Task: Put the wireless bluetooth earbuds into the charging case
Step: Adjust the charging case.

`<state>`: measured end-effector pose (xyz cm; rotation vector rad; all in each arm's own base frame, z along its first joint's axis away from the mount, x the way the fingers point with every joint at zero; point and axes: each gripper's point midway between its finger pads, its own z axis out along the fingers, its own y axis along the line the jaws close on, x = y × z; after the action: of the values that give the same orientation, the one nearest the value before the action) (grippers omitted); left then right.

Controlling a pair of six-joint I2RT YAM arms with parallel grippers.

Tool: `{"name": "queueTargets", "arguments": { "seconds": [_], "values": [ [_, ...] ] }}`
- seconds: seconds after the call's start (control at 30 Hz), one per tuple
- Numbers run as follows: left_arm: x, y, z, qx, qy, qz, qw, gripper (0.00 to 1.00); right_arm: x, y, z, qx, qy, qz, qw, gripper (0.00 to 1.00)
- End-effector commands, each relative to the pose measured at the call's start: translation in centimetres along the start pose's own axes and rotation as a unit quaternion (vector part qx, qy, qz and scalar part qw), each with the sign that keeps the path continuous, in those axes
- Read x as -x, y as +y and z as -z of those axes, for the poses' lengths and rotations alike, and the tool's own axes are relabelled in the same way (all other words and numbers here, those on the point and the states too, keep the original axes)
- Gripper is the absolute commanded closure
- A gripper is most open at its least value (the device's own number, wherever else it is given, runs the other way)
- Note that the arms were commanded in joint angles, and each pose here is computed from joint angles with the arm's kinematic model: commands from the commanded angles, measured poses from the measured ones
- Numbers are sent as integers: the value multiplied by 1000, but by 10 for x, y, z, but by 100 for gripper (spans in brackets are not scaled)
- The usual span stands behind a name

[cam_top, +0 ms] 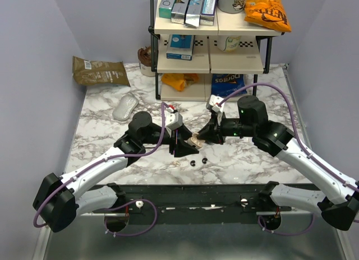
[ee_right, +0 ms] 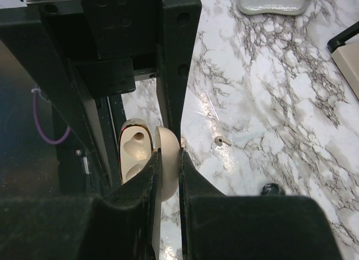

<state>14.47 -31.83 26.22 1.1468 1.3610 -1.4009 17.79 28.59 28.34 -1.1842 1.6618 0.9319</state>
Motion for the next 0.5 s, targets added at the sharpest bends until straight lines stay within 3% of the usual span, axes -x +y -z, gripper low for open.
{"name": "queueTargets", "arguments": {
  "seconds": [0.0, 0.1, 0.23, 0.37, 0.47],
  "values": [
    [4, -1, -1, -8, -2, -10, 1000, 38, 4, 1, -1, -1, -1, -1, 1000, 99],
    [5, -1, 0, -8, -3, -13, 1000, 39, 4, 1, -2, 0, 0, 0, 1000, 99],
    [6, -1, -1, -12, -3, -16, 1000, 48, 3, 2, -4, 3, 3, -2, 1000, 99],
    [3, -1, -3, -21, 3, -10, 1000, 68, 1, 2, -5, 4, 8, -4, 1000, 99],
    [1, -2, -3, -23, 2, -8, 1000, 75, 2, 1, -5, 1, 6, -4, 1000, 99]
  ]
}}
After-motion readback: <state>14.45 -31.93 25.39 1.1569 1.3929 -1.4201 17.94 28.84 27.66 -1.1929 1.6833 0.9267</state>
